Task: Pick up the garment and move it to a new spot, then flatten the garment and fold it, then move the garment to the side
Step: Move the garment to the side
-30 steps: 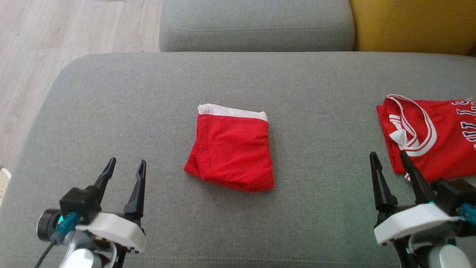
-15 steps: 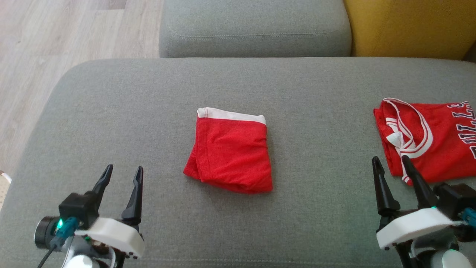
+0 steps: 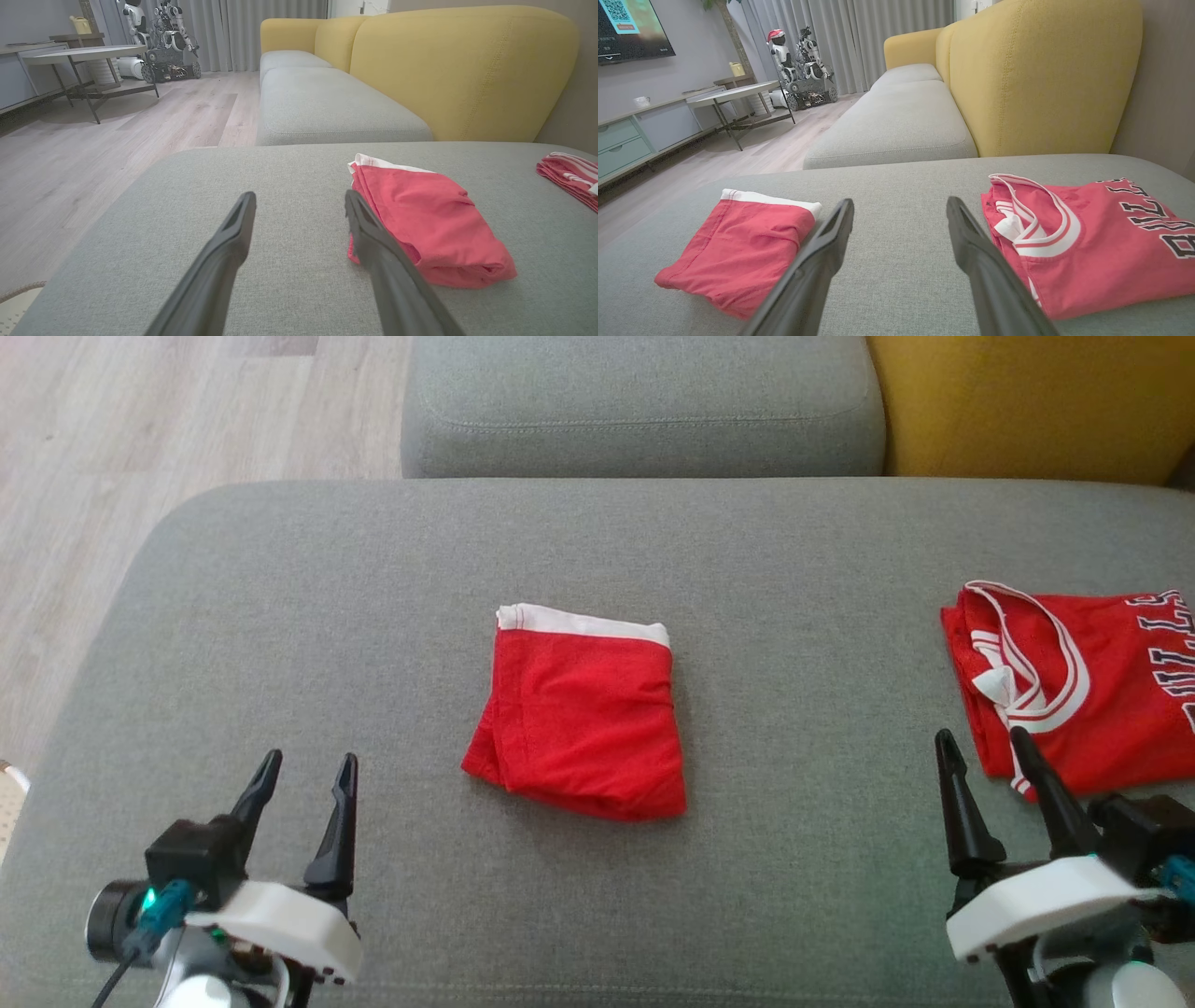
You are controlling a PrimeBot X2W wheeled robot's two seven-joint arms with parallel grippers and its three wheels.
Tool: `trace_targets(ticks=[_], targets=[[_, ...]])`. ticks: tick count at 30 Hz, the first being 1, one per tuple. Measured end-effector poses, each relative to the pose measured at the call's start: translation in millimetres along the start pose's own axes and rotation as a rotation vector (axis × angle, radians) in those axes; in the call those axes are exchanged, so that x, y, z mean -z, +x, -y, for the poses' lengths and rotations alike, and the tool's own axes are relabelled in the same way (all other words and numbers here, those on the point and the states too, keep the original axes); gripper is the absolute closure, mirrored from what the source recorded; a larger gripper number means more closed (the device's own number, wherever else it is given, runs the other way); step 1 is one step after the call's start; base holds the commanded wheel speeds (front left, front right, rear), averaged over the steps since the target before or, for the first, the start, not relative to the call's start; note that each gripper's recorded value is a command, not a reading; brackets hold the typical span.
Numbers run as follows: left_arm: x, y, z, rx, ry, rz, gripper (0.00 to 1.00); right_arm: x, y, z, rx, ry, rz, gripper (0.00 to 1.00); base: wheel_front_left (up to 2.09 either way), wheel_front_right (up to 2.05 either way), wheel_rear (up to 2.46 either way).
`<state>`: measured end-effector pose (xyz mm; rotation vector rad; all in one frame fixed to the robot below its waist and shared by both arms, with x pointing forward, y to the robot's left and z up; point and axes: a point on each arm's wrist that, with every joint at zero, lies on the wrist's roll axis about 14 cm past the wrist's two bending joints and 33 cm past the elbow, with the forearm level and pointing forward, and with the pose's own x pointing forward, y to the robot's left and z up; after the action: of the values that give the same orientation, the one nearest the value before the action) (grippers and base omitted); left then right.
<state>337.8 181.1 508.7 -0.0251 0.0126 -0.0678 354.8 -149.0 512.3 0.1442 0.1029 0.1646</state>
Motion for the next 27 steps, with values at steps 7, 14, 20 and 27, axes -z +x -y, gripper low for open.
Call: trace_targets(ticks=[7,14,20,27], targets=[[0,-1,-2,-0.004,0.003,0.0,0.0,1,1,-1,-0.003,0.0,-0.008,0.0,0.0,0.0,0.0],[2,0,-5,-0.01,0.006,-0.008,0.0,13,7,-7,-0.022,0.004,-0.048,0.0,0.0,0.0,0.0],[-5,11,-6,-0.003,0.008,0.015,0.0,24,40,-35,-0.113,0.009,-0.093,0.0,0.0,0.0,0.0],[-10,24,-16,-0.022,0.006,0.041,0.0,74,82,-106,-0.328,0.028,-0.267,0.0,0.0,0.0,0.0]])
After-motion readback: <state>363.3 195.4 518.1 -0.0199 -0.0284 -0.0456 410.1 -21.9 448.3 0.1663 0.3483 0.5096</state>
